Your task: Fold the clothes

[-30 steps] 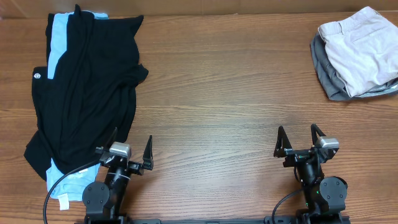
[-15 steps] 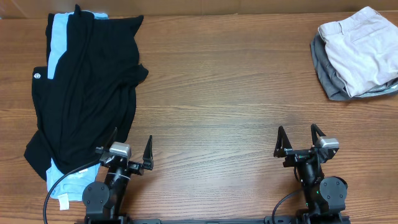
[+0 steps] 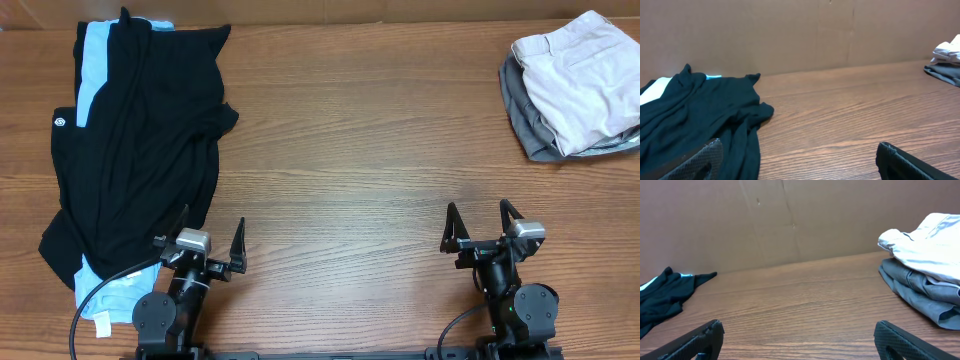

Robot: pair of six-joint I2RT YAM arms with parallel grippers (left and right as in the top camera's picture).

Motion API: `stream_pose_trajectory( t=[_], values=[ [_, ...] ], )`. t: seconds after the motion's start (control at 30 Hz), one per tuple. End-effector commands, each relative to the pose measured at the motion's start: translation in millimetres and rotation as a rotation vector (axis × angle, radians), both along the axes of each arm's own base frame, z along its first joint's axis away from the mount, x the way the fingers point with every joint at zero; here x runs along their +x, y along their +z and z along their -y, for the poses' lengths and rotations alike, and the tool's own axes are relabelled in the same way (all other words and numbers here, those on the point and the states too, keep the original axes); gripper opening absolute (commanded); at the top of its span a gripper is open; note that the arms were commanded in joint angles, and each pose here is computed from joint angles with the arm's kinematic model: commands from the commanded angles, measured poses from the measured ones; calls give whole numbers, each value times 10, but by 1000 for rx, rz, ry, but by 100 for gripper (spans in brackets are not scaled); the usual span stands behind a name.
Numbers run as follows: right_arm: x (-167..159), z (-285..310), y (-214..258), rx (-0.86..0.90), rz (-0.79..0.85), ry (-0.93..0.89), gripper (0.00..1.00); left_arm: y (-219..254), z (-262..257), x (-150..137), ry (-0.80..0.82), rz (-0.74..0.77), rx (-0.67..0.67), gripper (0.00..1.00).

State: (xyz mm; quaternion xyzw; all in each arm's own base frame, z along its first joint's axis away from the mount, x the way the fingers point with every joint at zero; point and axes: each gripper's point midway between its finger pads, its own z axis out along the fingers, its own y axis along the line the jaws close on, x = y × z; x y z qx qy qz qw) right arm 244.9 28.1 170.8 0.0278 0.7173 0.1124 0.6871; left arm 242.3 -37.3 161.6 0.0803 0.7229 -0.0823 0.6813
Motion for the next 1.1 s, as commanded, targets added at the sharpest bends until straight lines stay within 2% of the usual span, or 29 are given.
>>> stream_pose_trajectory(
  t=[0.0,1.07],
  values=[
    [0,3,-10,-6,8,-4,100,2,-7,-1,7,4,-8,100],
    [2,23,-9,-7,8,-15,100,10,-7,0,7,7,-8,100]
  ],
)
